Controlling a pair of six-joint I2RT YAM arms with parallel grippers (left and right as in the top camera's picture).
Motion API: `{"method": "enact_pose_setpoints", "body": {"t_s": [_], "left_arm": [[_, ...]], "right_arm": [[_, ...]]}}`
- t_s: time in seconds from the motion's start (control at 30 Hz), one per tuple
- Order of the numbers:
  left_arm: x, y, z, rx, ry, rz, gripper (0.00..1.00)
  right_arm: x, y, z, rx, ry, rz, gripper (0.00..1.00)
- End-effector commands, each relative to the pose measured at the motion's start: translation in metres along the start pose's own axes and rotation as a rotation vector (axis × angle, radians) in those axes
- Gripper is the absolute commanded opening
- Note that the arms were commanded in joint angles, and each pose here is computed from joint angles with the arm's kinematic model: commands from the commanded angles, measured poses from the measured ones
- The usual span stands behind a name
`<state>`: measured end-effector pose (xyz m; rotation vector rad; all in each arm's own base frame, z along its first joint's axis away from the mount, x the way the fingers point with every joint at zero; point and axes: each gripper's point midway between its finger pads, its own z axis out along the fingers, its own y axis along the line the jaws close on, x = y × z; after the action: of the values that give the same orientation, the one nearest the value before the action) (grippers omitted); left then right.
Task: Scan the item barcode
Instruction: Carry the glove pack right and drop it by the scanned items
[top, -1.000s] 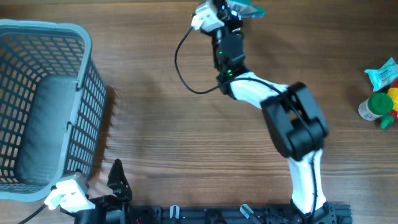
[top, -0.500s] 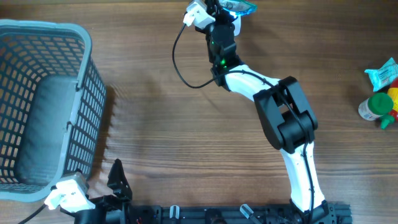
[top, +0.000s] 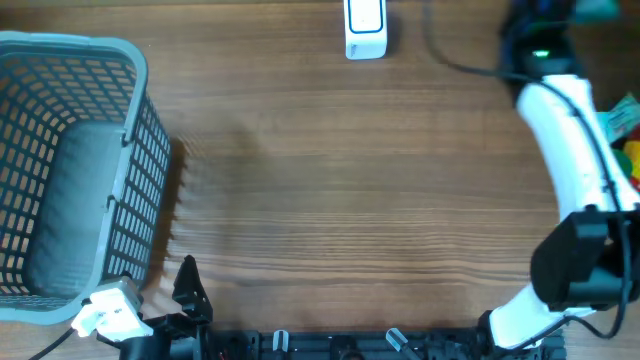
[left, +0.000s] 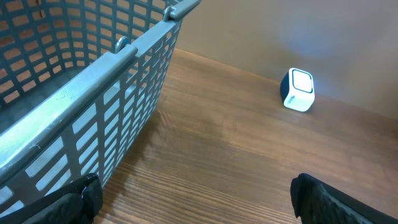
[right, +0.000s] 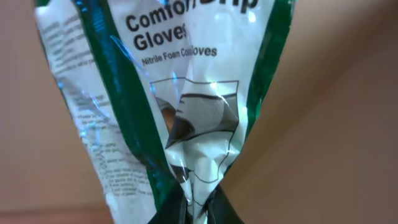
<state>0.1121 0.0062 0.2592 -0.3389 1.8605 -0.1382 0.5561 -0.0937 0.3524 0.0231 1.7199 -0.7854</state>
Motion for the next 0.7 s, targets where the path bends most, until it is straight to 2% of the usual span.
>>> {"method": "enact_pose_setpoints", "body": {"t_s": [0.0,0.07,0.23,0.37,0.4,0.43,0.47,0.5,0.53,0.57,0.67], "left_arm": [[-0.001,0.0,-0.001,0.004,-0.007,-0.004,1.0],[-0.001,0.0,-0.001,0.004,-0.007,-0.004,1.0],[-0.001,0.0,-0.001,0.004,-0.007,-0.004,1.0],[-0.001,0.0,-0.001,0.004,-0.007,-0.004,1.0],[-0.001,0.0,-0.001,0.004,-0.007,-0.004,1.0],[-0.001,0.0,-0.001,0.004,-0.007,-0.004,1.0],[-0.001,0.0,-0.001,0.004,-0.007,-0.004,1.0],[-0.001,0.0,-0.001,0.004,-0.007,-0.004,1.0],[-0.001,0.0,-0.001,0.004,-0.007,-0.004,1.0],[-0.001,0.0,-0.001,0.004,-0.007,-0.004,1.0],[-0.001,0.0,-0.001,0.004,-0.007,-0.004,1.0]], "right_arm": [[0.099,-0.008,0.034,-0.072,0.256,0.382,0.04],[0.148,-0.015,0.047,-0.101,0.37,0.507,0.04],[0.237,-0.027,0.065,-0.12,0.548,0.547,0.04],[0.287,-0.029,0.066,-0.085,0.665,0.574,0.05],[0.294,-0.035,0.064,-0.059,0.686,0.606,0.08],[0.298,-0.041,0.062,-0.031,0.7,0.663,0.17],[0.298,-0.048,0.061,-0.005,0.707,0.719,0.43],[0.294,-0.054,0.059,0.006,0.708,0.744,0.62],[0.287,-0.06,0.056,0.011,0.698,0.748,0.89],[0.274,-0.069,0.05,0.013,0.681,0.752,1.0],[0.225,-0.084,0.038,-0.041,0.591,0.785,1.0]]}}
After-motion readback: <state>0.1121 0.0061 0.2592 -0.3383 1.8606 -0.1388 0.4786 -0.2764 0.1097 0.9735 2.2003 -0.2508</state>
